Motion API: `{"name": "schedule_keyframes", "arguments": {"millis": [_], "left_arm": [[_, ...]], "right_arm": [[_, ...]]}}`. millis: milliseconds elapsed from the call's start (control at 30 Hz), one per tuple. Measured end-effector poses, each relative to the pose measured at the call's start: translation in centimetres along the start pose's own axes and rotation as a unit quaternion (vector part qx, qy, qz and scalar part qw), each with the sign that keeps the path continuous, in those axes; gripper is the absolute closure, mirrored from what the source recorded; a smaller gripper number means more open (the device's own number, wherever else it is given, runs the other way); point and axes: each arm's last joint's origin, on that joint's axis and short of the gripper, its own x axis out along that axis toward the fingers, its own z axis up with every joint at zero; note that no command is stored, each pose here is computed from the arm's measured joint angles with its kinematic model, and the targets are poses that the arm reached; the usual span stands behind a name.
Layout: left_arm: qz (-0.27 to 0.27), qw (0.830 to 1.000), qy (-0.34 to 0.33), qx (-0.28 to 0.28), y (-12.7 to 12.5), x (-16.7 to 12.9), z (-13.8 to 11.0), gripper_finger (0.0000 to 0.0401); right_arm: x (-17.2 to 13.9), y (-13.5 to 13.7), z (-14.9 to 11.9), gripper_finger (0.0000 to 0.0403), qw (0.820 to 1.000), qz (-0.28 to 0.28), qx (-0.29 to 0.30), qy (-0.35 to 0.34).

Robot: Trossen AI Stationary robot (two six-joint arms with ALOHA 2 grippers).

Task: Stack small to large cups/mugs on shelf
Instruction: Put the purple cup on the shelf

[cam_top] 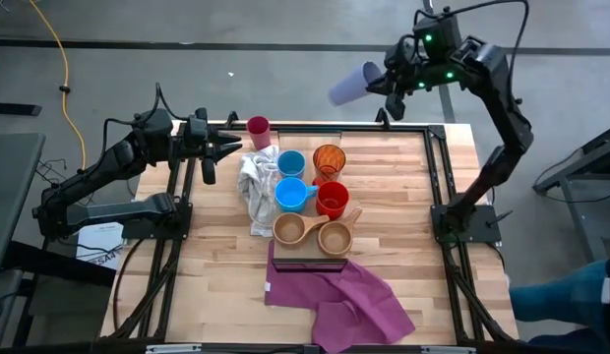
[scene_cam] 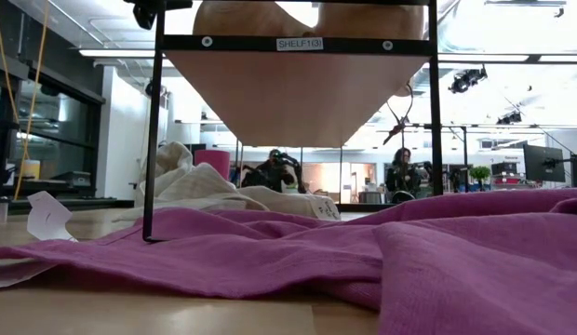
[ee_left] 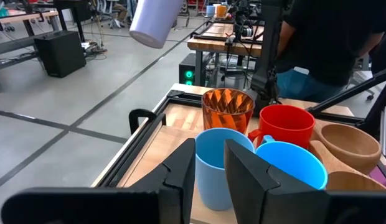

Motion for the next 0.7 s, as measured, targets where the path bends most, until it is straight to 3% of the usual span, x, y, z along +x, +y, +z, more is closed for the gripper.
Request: {"name": "schedule_keyframes", "arguments": {"millis": [267,700], "left_arm": [[0.000,1.000,0.000,-0.013,0.0,0.0,0.0,0.0327],[0.000,1.000,0.013,-0.028,0.0,0.0,-0.2,0.0327]], "right_arm": [[2.8,1.2,0.1,0.0403,0.998,0.053,-0.004,0.038],[5.9,2.0,-0.2,0.0403,0.993,0.065,-0.022,0.100]]}}
